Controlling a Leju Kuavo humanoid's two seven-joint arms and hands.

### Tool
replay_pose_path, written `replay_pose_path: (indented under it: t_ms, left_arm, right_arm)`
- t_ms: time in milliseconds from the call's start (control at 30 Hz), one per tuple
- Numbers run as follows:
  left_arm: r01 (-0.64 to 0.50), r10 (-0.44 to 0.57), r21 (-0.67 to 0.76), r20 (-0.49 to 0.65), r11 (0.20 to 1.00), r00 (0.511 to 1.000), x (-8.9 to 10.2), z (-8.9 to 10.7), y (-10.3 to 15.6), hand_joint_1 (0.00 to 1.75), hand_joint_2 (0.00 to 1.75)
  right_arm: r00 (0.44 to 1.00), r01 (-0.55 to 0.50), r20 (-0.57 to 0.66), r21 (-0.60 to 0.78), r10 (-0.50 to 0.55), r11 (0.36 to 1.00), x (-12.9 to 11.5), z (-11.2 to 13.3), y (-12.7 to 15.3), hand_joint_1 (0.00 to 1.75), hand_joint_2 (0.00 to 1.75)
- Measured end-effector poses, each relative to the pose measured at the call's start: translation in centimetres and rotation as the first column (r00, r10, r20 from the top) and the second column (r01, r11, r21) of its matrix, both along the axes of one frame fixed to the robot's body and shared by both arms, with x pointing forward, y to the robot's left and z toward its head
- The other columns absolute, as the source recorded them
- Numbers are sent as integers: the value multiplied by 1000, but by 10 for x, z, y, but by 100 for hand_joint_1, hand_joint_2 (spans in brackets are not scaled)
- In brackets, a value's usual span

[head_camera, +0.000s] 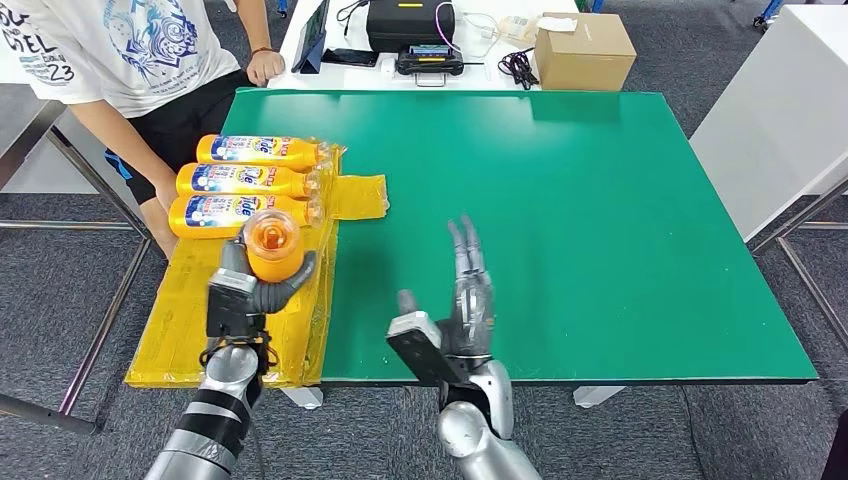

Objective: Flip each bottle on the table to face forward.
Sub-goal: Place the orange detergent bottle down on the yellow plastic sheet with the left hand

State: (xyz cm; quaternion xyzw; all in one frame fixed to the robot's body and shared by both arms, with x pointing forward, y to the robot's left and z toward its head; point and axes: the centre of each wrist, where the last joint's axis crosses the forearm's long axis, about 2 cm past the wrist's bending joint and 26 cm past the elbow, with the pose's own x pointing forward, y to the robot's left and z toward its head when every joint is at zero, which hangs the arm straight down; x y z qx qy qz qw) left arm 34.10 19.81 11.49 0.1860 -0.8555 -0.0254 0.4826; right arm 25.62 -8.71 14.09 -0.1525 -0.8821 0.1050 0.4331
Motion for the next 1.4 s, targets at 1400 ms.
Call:
replay_pose_path:
  t_ms: [1400]
  left_arm:
    - [-284,233,565,162,775,959,13,3,61,175,175]
  right_arm:
    - [935,1,338,286,-102,958,-19,78,-22,0,0]
